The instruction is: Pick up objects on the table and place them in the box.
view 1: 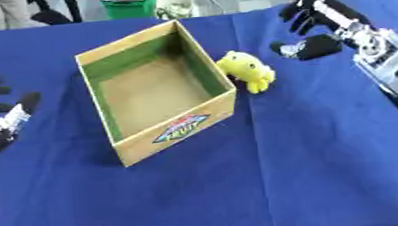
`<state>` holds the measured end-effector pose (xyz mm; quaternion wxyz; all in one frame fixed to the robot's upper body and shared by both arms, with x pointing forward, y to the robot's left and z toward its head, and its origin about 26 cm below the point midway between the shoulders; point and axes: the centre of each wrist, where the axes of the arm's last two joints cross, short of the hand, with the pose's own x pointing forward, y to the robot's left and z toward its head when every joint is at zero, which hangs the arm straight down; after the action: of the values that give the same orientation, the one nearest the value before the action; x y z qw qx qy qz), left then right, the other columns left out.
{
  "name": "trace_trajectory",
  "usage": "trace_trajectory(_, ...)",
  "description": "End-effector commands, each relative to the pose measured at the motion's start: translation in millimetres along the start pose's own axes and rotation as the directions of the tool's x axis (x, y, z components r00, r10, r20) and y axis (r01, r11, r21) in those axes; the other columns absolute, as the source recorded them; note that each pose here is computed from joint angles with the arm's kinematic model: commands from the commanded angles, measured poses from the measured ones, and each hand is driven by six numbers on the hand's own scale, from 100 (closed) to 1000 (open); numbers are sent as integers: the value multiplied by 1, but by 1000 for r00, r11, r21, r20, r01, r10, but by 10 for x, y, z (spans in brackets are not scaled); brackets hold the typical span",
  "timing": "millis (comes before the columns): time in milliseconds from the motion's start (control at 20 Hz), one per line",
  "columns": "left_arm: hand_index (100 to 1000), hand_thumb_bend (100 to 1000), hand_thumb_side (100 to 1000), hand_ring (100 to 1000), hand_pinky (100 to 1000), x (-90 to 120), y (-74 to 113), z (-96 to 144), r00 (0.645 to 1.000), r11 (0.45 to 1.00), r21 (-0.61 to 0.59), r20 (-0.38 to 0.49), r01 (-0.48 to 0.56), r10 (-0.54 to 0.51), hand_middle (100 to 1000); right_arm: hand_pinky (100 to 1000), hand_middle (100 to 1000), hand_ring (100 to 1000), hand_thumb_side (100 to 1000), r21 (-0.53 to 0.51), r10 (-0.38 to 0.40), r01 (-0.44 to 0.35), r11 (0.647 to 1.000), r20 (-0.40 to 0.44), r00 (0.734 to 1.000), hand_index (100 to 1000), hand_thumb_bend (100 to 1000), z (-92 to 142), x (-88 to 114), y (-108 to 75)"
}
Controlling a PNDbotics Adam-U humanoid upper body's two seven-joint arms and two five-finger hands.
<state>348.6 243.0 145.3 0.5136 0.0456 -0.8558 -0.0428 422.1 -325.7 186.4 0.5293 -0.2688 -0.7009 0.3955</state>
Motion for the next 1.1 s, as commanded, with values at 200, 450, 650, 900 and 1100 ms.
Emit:
trace_trajectory(200, 652, 724, 180, 652, 507, 52, 38, -23, 1000, 1000, -9, 20, 15, -14, 611, 637, 693, 668, 265, 24, 31, -30, 999, -9, 999, 781, 438, -108, -23, 44)
trace_trajectory(450, 652, 724, 180, 651, 508, 47, 35, -19, 1000, 1000, -10, 18, 13, -13, 610, 637, 692, 665, 287, 48, 34, -34, 998, -11, 999, 780, 403, -158, -38, 134)
trace_trajectory(650, 652, 724, 180, 651, 508, 45, 33, -19, 1000, 1000, -11, 18, 12, -12, 610, 637, 692, 665, 292, 60, 35, -34, 998, -9, 999, 780, 399, -181, -37, 184)
trace_trajectory(900, 652, 724, 179, 651, 508, 42, 32, -17, 1000, 1000, -12, 16, 12, -12, 610, 639, 693, 667, 289, 78, 39, -39, 996, -4, 999, 782, 420, -197, -25, 224)
trace_trajectory(1100, 652, 723, 180, 651, 508, 41, 29, -16, 1000, 1000, -13, 16, 11, -11, 610, 641, 695, 669, 309, 100, 50, -49, 994, -4, 999, 783, 395, -223, -14, 280)
